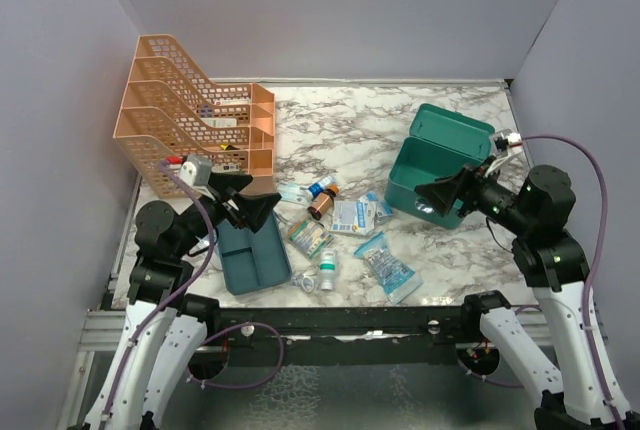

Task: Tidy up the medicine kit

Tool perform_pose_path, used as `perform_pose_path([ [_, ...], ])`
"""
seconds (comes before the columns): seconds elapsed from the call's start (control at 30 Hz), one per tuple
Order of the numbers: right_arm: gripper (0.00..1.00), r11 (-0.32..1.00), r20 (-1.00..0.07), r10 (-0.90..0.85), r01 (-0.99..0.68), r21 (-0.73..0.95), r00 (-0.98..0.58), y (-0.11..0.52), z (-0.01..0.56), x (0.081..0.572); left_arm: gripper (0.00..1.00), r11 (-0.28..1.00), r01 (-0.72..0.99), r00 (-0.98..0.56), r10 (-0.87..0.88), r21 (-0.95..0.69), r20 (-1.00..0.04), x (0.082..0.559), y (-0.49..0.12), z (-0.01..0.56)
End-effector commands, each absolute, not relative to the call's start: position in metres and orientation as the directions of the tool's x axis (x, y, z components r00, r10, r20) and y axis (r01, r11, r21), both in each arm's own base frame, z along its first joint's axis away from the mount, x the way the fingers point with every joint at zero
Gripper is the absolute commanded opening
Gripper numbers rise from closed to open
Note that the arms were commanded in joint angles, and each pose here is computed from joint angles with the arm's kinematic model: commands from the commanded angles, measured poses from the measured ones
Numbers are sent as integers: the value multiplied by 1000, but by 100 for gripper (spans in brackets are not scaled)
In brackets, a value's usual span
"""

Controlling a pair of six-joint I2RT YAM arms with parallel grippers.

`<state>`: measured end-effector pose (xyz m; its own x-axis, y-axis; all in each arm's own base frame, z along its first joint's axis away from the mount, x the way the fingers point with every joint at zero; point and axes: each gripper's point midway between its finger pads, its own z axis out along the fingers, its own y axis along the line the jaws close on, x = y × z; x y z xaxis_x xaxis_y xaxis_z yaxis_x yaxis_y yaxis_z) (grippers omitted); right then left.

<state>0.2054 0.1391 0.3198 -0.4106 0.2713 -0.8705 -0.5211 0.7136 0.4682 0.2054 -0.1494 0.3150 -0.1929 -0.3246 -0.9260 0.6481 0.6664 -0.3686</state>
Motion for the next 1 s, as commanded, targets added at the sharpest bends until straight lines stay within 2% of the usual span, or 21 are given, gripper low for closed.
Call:
perform_pose_path([
  [0.0, 67, 738, -812, 262, -433, 517, -522, 136, 290, 213, 99, 556, 722, -283, -306, -412, -909, 202, -173, 302],
  [0.2, 67, 892, -772, 411, 35, 452, -485, 68, 251, 247, 99, 516, 716, -412, -231, -470, -881, 223, -194, 270],
  [0.3, 67, 860, -733, 508, 311, 404, -453, 31, 229, 244, 99, 522, 684, -466, -226, -510, -855, 235, -200, 262],
  [0.37, 67, 846, -727, 519, 391, 362, -450, 19, 218, 243, 99, 537, 636, -512, -244, -555, -823, 243, -203, 253],
  [0.57, 71, 820, -679, 515, 532, 212, -523, 3, 193, 260, 98, 575, 492, -617, -300, -654, -727, 259, -209, 232],
  [0.77, 70, 837, -697, 416, 545, 44, -584, -13, 174, 291, 96, 695, 388, -582, -325, -606, -745, 292, -197, 221],
  [0.97, 67, 813, -705, 394, 581, -32, -590, -27, 160, 301, 94, 734, 389, -578, -277, -557, -768, 316, -201, 203],
])
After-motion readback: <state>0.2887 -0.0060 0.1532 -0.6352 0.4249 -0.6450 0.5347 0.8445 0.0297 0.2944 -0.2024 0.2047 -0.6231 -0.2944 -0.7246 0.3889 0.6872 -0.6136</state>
